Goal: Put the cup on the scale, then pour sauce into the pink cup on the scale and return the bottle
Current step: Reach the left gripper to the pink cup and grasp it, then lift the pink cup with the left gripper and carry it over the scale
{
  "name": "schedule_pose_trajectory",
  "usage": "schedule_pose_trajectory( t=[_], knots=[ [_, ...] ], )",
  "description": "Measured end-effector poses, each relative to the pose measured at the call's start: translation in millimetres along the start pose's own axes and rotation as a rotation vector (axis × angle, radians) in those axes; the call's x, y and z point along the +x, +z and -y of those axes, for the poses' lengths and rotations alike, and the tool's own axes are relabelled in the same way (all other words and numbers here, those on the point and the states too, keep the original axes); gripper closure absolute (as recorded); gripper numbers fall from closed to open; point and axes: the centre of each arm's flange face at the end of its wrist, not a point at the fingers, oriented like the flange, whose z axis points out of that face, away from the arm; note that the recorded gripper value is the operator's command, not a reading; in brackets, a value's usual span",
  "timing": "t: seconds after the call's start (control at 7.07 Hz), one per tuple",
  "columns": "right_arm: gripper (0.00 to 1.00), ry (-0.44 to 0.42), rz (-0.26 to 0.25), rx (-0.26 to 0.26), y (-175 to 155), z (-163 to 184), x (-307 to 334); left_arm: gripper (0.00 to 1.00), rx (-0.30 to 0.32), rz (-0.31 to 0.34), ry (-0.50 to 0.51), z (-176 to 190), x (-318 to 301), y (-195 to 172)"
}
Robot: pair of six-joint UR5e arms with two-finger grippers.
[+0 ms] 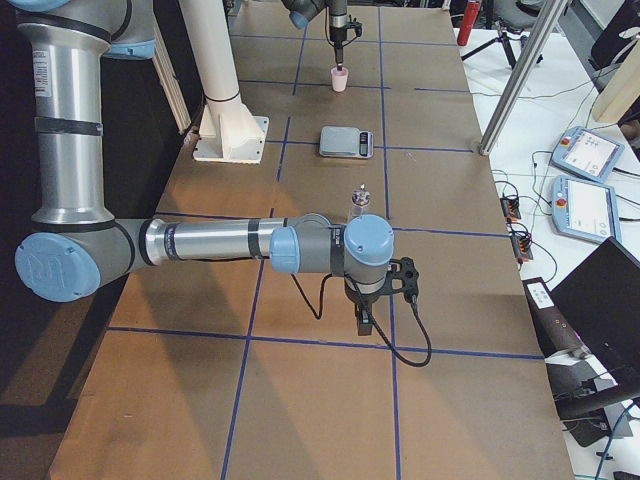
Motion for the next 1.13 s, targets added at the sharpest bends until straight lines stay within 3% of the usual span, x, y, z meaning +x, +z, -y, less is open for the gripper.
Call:
schedule_pose_trajectory(
  t=[0.42,0.85,1.13],
  knots=[
    [0.0,-0.003,0.001,0.003,-1.4,3.4,-1.8,1.0,-0.016,-0.005,0.01,-4.5,13.0,8.4],
    [0.0,-0.009,0.003,0.014,-6.1,7.6,-6.8,1.0,-0.013,-0.018,-0.049,-5.8,21.3,-0.4],
    [0.0,-0.023,0.005,0.027,-13.0,12.9,-14.9,1.0,-0.007,-0.021,-0.066,-6.6,53.3,-34.5]
  ],
)
